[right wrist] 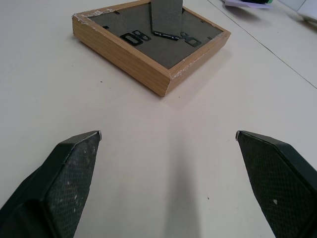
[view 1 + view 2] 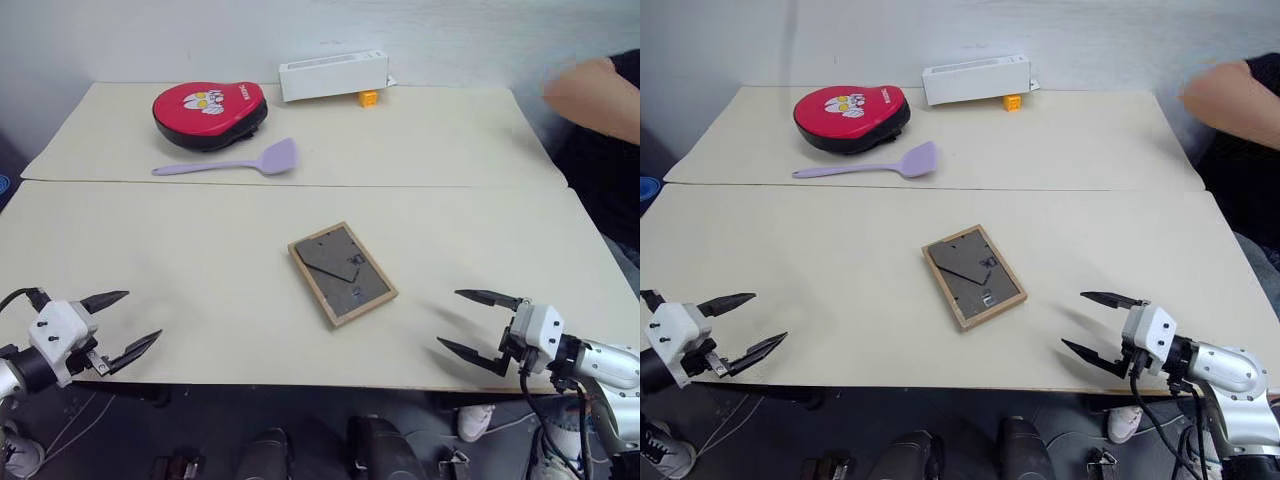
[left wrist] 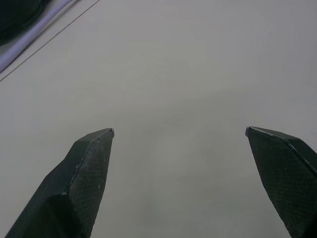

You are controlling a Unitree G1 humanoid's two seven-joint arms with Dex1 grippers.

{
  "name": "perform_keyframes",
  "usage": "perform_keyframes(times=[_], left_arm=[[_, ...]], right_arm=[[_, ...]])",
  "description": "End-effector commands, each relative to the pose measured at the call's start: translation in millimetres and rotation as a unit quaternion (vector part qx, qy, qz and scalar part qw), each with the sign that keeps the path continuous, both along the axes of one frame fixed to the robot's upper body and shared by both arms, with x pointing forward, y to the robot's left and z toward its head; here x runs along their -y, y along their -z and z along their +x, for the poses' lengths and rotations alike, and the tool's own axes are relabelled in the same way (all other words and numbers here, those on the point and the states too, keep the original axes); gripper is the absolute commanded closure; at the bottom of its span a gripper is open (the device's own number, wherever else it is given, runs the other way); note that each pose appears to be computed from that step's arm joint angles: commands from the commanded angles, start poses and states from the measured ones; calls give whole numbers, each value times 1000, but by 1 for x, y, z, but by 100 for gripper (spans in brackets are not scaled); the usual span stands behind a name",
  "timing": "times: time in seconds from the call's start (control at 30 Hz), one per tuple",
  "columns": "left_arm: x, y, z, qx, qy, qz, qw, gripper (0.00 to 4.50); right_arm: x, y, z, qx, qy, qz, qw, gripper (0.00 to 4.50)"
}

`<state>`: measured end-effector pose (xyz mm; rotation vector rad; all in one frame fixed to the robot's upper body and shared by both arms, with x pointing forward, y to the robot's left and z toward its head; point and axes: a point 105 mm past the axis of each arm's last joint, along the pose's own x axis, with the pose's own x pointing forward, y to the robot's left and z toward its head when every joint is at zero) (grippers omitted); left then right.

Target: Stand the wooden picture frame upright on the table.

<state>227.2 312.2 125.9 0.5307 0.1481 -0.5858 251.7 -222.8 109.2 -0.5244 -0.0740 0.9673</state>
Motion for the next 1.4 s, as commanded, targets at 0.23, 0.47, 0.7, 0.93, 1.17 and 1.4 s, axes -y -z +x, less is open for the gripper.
perform_keyframes(times=[0.23,0.47,0.7,0.93,1.17,1.4], left_arm=[[50,-4,11,-57,74,-60,994,0],[118,5,53,-74,102,-72,989,185],[191,29,87,-101,125,-82,984,403],[207,31,88,-98,134,-80,983,446],[189,38,77,-118,113,-68,984,446],[140,50,64,-166,72,-26,983,446]], right_arm=[[-24,-27,21,17,-15,50,998,19],[-44,-22,63,15,-5,7,1000,236],[-95,-3,94,19,-51,-29,998,450],[-119,-6,79,20,-91,-12,996,450],[-125,-2,65,10,-75,-21,997,450],[-115,-5,68,9,-49,-26,998,450]])
